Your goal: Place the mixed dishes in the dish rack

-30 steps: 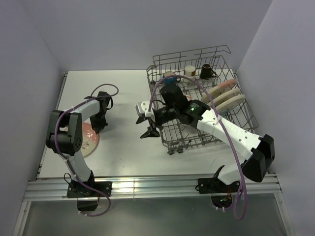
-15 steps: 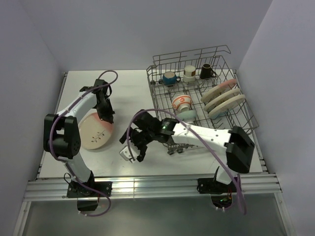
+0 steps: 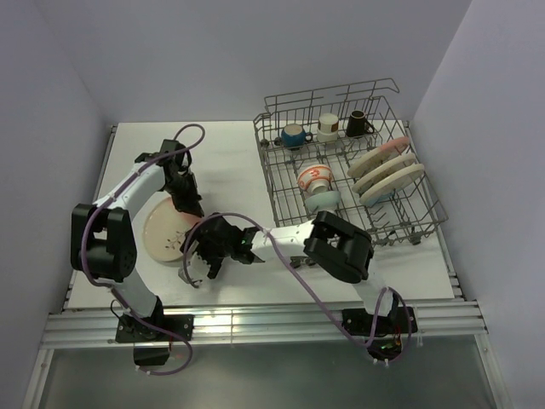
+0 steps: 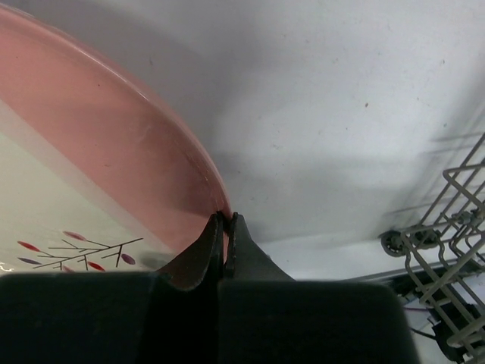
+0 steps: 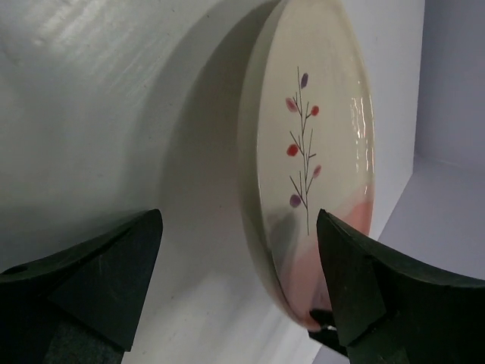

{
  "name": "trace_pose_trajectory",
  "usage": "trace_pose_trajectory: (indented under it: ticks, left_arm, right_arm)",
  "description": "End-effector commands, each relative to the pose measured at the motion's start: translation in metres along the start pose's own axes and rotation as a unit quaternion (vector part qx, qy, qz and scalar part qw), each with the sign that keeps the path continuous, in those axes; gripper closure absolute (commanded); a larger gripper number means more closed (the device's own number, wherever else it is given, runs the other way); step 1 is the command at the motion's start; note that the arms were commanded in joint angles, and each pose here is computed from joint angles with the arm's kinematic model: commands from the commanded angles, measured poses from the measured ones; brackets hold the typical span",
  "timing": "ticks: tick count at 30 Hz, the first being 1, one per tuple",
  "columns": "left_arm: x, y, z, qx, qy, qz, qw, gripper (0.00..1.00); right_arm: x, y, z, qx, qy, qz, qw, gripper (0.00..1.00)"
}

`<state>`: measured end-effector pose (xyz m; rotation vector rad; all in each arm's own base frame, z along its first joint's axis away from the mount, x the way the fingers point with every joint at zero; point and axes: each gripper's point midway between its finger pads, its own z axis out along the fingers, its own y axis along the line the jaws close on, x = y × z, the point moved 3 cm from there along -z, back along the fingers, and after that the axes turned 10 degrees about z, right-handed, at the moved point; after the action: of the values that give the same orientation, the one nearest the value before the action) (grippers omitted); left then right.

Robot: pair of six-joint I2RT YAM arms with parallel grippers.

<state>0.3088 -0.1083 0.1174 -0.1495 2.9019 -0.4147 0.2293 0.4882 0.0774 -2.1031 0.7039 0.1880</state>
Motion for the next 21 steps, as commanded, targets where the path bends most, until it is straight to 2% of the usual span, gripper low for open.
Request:
trace_pose_trajectory:
  ticks: [1,5,8,9,11,12,14,15,16,18,19,21]
  left_arm:
    - [0.002,-0.023,-0.020,0.069,-0.017,0.016,0.997,1.00]
    - [0.005,-0.027,-0.024,0.084,-0.018,0.018,0.996,1.00]
    - [0.008,-0.029,-0.026,0.093,-0.019,0.018,0.995,1.00]
    - [0.008,-0.031,-0.027,0.098,-0.020,0.019,0.995,1.00]
    - [0.009,-0.032,-0.028,0.104,-0.021,0.014,0.994,1.00]
    - [0.009,-0.032,-0.029,0.103,-0.023,0.015,0.994,1.00]
    - [0.006,-0.032,-0.034,0.100,-0.033,0.015,0.994,0.98]
    - [0.004,-0.030,-0.035,0.090,-0.038,0.014,0.995,0.92]
    - [0.000,-0.029,-0.040,0.084,-0.048,0.011,0.995,0.77]
    - [-0.007,-0.026,-0.051,0.068,-0.073,0.008,0.995,0.63]
    - [-0.013,-0.027,-0.059,0.068,-0.089,0.009,0.994,0.51]
    - [-0.022,-0.026,-0.077,0.055,-0.124,0.009,0.991,0.43]
  right_arm:
    - [-0.010,-0.047,0.010,0.104,0.001,-0.046,0.993,0.10]
    - [-0.004,-0.056,0.027,0.148,0.024,-0.062,0.987,0.16]
    - [0.002,-0.054,0.034,0.160,0.034,-0.071,0.984,0.40]
    - [0.002,-0.056,0.034,0.171,0.035,-0.074,0.982,0.57]
    - [0.004,-0.052,0.034,0.173,0.034,-0.080,0.981,0.73]
    - [0.003,-0.054,0.032,0.182,0.031,-0.082,0.979,0.85]
    - [-0.002,-0.053,0.025,0.188,0.020,-0.084,0.978,0.97]
    - [-0.004,-0.054,0.021,0.194,0.015,-0.084,0.977,1.00]
    - [-0.009,-0.062,0.012,0.204,0.009,-0.084,0.975,1.00]
    - [-0.010,-0.058,0.005,0.205,0.003,-0.078,0.976,1.00]
    - [-0.015,-0.064,-0.004,0.215,-0.002,-0.077,0.974,1.00]
    - [-0.021,-0.068,-0.016,0.224,-0.011,-0.070,0.972,1.00]
